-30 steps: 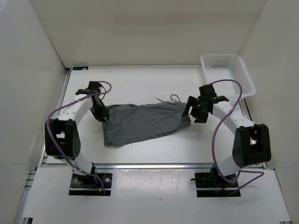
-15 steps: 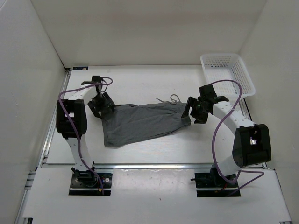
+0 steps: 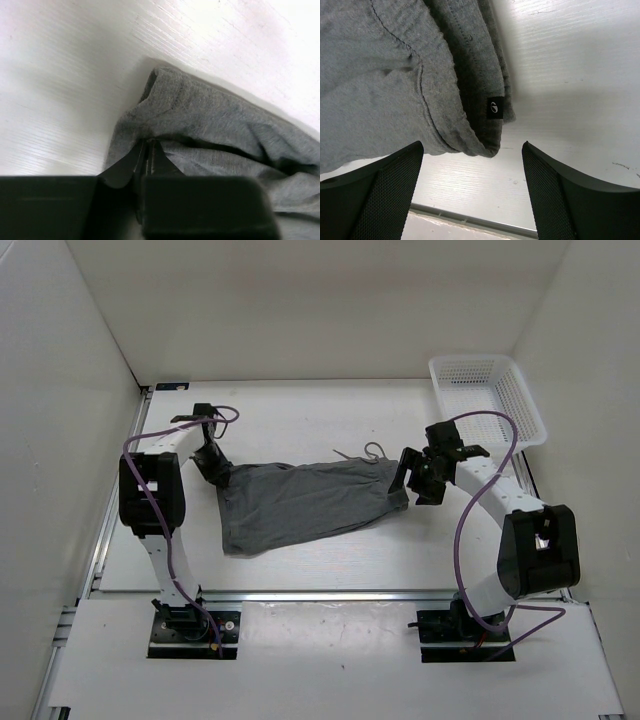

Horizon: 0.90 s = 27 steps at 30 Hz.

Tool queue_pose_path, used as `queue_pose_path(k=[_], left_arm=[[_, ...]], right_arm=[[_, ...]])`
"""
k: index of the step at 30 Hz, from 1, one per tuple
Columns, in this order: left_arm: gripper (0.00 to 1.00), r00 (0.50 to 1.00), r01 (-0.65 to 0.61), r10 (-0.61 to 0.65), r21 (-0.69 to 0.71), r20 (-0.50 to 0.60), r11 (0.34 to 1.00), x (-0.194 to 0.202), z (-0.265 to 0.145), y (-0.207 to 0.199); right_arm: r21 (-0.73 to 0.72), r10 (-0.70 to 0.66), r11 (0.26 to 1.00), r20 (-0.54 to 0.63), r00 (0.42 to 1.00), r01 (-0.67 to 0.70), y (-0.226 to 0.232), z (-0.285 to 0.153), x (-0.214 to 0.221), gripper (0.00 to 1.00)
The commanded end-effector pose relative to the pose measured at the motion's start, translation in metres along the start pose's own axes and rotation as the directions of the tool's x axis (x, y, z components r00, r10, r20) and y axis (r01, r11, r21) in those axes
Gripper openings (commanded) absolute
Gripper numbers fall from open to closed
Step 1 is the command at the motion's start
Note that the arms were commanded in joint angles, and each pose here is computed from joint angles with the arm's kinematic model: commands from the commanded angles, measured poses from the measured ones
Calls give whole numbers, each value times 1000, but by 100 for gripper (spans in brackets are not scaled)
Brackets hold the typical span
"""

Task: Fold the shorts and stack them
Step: Fold the shorts

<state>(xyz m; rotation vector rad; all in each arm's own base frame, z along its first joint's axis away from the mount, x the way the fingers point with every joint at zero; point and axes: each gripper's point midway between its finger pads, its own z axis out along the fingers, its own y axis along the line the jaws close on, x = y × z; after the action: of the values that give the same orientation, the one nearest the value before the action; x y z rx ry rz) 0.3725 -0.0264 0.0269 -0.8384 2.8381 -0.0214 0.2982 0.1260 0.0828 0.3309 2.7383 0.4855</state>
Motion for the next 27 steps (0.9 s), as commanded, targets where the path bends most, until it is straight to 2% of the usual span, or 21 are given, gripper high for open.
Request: queue_pose_path(k=[1, 3, 10, 13, 16, 17, 19, 20, 21, 23, 27], left_arm=[[10, 998, -4, 3, 19, 63, 1000, -13, -16, 0], [10, 997, -13, 10, 27, 76, 1000, -15, -22, -1], [10, 976, -3, -8, 50, 220, 999, -49, -87, -2], [10, 973, 13, -24, 48, 228, 999, -64, -88, 2], [10, 980, 22, -27, 26, 197, 999, -69, -72, 2], [18, 983, 21, -25, 27, 183, 999, -70, -66, 0], [45, 989, 20, -20, 4, 147, 1000, -69, -50, -1], [67, 990, 20, -19, -1, 139, 1000, -68, -46, 0], [100, 990, 20, -19, -1, 139, 1000, -68, -46, 0], [100, 989, 21, -19, -8, 144, 1000, -69, -46, 1], [100, 982, 13, -14, 7, 188, 1000, -68, -72, 5]], right_arm=[[-3, -19, 1000, 11, 1000, 19, 4, -5, -9, 83], [-3, -19, 1000, 11, 1000, 19, 4, -5, -9, 83], [5, -19, 1000, 16, 1000, 19, 4, -4, -12, 83], [9, -17, 1000, 8, 1000, 17, 3, -2, -11, 83], [5, -19, 1000, 16, 1000, 19, 5, -3, -14, 84], [5, -19, 1000, 16, 1000, 19, 5, -3, -14, 85], [5, -19, 1000, 16, 1000, 19, 5, -3, -14, 87], [9, -17, 1000, 8, 1000, 17, 4, -4, -12, 89], [4, -19, 1000, 18, 1000, 19, 5, -7, -13, 89], [12, -30, 999, 25, 999, 30, 2, -8, -12, 90], [-1, -43, 999, 28, 999, 43, 4, -11, -10, 93]])
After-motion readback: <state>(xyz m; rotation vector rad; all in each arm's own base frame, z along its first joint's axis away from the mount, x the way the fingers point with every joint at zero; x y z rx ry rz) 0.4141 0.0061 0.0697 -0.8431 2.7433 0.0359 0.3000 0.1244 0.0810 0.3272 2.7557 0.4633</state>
